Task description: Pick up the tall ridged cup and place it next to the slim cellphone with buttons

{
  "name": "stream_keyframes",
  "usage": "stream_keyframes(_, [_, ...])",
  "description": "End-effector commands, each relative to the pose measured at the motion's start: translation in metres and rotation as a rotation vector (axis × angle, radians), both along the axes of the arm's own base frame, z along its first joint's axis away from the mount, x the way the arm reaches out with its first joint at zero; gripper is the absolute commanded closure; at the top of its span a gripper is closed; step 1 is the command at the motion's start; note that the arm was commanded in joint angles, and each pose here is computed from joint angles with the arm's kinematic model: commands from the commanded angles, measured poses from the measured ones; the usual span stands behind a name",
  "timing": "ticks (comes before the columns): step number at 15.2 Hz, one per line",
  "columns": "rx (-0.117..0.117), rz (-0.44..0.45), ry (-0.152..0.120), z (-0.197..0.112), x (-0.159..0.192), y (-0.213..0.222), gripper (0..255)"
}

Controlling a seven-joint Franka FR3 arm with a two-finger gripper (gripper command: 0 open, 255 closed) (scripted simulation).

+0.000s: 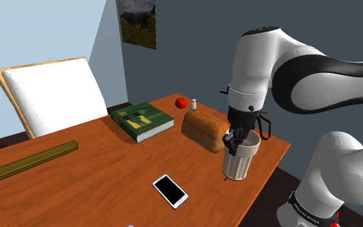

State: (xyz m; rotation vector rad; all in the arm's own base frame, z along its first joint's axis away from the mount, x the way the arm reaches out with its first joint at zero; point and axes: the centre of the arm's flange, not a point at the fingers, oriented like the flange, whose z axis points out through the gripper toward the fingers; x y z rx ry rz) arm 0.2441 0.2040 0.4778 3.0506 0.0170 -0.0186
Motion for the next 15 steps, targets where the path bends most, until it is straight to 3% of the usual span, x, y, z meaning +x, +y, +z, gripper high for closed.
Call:
stream_keyframes(1, [0.000, 0.000, -0.001, -0.012, 0.000, 0.000, 255])
stream_keyframes(15, [0.000, 0.000, -0.001, -0.082, 0.000, 0.000, 255])
